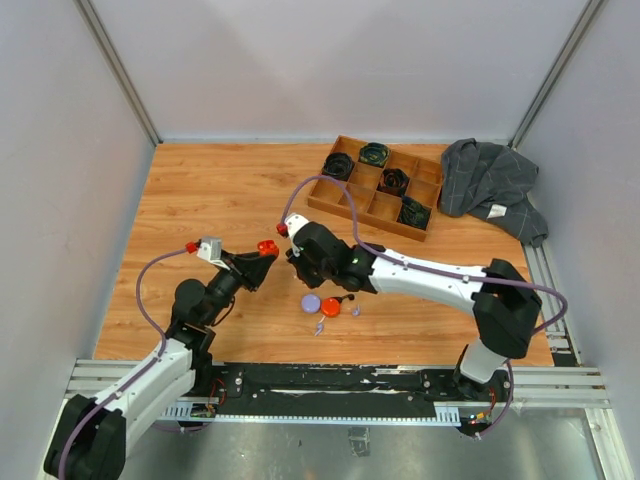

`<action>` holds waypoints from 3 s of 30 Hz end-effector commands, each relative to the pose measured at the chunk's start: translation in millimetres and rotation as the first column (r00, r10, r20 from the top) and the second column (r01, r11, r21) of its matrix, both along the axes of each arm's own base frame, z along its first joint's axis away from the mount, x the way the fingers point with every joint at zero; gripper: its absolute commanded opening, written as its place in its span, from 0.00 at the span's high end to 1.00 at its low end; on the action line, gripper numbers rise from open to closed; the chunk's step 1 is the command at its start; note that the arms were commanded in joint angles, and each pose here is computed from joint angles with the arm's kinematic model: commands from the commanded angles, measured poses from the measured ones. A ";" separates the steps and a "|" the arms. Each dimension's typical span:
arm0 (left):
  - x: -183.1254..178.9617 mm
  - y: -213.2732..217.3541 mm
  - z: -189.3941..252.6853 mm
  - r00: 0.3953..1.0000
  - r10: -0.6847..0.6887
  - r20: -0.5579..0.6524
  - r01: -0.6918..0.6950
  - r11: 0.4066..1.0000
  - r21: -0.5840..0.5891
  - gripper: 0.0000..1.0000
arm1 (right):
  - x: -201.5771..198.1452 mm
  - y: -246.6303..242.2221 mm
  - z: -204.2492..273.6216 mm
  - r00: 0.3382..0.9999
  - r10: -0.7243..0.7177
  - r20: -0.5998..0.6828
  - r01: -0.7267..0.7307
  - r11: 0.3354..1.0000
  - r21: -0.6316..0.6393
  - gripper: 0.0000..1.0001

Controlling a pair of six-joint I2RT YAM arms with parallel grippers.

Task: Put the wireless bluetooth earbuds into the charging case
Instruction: Place the earbud in the charging case.

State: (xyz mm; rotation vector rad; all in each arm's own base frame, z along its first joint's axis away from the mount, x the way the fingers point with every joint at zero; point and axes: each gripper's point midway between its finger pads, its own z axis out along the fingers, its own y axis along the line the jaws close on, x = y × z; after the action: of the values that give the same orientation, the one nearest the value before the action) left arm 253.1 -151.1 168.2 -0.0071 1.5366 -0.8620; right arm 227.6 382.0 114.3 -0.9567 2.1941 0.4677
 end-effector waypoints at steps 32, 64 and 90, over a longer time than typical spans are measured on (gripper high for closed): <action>-82.5 -73.6 97.8 0.671 -0.408 0.619 0.371 0.908 0.197 1.00 | -42.9 -29.5 200.6 0.818 0.070 0.570 -0.292 0.905 0.309 0.95; -85.2 -75.7 111.1 0.685 -0.389 0.616 0.398 0.908 0.130 1.00 | -52.4 -5.3 172.3 0.758 0.147 0.636 -0.348 0.915 0.202 0.96; -73.3 -77.8 98.4 0.749 -0.387 0.538 0.391 0.914 0.112 1.00 | -62.9 -12.7 173.3 0.753 0.189 0.630 -0.390 0.900 0.197 0.63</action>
State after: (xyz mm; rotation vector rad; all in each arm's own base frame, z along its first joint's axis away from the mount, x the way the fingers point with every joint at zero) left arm 181.1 -229.0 250.2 0.5260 1.0553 -1.1045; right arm 176.7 371.6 286.2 -1.0505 1.3656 0.5294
